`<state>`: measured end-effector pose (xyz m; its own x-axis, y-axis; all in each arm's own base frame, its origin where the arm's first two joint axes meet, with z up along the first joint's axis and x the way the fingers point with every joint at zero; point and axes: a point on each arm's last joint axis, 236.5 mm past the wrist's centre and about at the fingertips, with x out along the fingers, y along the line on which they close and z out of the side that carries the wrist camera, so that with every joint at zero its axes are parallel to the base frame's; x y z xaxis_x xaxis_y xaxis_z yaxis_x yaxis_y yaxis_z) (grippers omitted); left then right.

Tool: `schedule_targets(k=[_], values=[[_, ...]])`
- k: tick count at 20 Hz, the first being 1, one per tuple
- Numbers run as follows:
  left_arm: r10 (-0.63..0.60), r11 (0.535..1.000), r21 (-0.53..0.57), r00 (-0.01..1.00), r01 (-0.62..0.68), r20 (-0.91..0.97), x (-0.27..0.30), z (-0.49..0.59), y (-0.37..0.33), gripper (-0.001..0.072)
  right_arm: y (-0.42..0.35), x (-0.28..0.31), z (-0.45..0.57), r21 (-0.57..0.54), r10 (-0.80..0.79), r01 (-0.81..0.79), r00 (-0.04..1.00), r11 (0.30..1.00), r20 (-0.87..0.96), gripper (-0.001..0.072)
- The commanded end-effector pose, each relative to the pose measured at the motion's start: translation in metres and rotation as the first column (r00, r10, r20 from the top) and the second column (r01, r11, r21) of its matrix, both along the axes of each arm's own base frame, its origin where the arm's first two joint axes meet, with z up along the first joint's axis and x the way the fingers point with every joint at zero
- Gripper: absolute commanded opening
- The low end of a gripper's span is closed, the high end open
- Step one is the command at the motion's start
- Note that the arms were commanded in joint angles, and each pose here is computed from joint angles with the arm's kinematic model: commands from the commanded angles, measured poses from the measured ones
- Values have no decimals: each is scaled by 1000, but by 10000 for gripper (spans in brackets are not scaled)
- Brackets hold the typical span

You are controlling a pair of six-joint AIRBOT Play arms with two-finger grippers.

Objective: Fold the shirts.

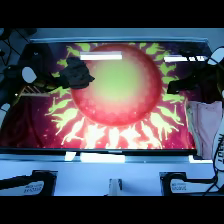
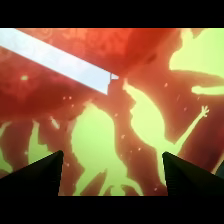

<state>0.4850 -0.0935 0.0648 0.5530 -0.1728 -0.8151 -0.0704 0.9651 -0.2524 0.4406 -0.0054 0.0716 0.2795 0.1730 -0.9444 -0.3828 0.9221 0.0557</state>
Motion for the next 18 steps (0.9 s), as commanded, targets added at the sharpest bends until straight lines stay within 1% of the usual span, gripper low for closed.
schedule_targets(k=[1, 2, 3, 4, 6, 7, 8, 10, 11, 12, 13, 14, 15, 16, 18], values=[[214, 934, -286, 976, -213, -28, 67, -28, 4, 622, 1, 17, 5, 6, -4, 3, 997, 1000, 72, 670], [246, 886, -375, 962, -273, -118, 82, -46, 10, 622, 3, 17, 5, 16, -1, 0, 997, 1000, 73, 670], [253, 839, -442, 946, -319, -203, 92, -64, 13, 623, 8, 16, 6, 30, 12, -14, 997, 999, 72, 670], [251, 811, -472, 935, -345, -252, 100, -79, 16, 622, 12, 15, 6, 48, 18, -22, 998, 999, 67, 670], [250, 813, -468, 934, -346, -256, 114, -102, 19, 623, 20, 11, 7, 78, 38, -42, 998, 996, 55, 670], [274, 809, -469, 934, -353, -231, 123, -110, 20, 630, 24, 9, 8, 94, 44, -48, 998, 994, 51, 669], [301, 803, -477, 934, -357, -193, 134, -112, 20, 662, 29, 8, 9, 115, 48, -54, 998, 992, 49, 669], [333, 797, -492, 934, -350, -125, 151, -113, 14, 661, 38, 6, 11, 151, 62, -68, 997, 986, 47, 669], [332, 802, -493, 938, -338, -103, 156, -115, 8, 661, 41, 6, 13, 167, 64, -71, 997, 983, 48, 669], [324, 807, -491, 941, -328, -96, 156, -118, 2, 645, 43, 6, 13, 175, 64, -72, 997, 982, 50, 669], [311, 816, -486, 946, -314, -90, 156, -119, -4, 432, 45, 6, 14, 182, 66, -74, 997, 980, 51, 669], [287, 830, -480, 955, -285, -71, 156, -116, -9, 79, 45, 6, 14, 181, 72, -81, 996, 980, 52, 669], [246, 857, -464, 969, -224, -15, 157, -102, -14, 41, 45, 5, 14, 172, 96, -105, 994, 979, 59, 669], [200, 886, -438, 978, -155, 58, 159, -81, -20, 40, 44, 5, 14, 160, 123, -132, 990, 978, 68, 670], [59, 941, -336, 964, 32, 258, 156, -9, -38, 39, 44, 11, 15, 140, 154, -167, 983, 976, 103, 668]])
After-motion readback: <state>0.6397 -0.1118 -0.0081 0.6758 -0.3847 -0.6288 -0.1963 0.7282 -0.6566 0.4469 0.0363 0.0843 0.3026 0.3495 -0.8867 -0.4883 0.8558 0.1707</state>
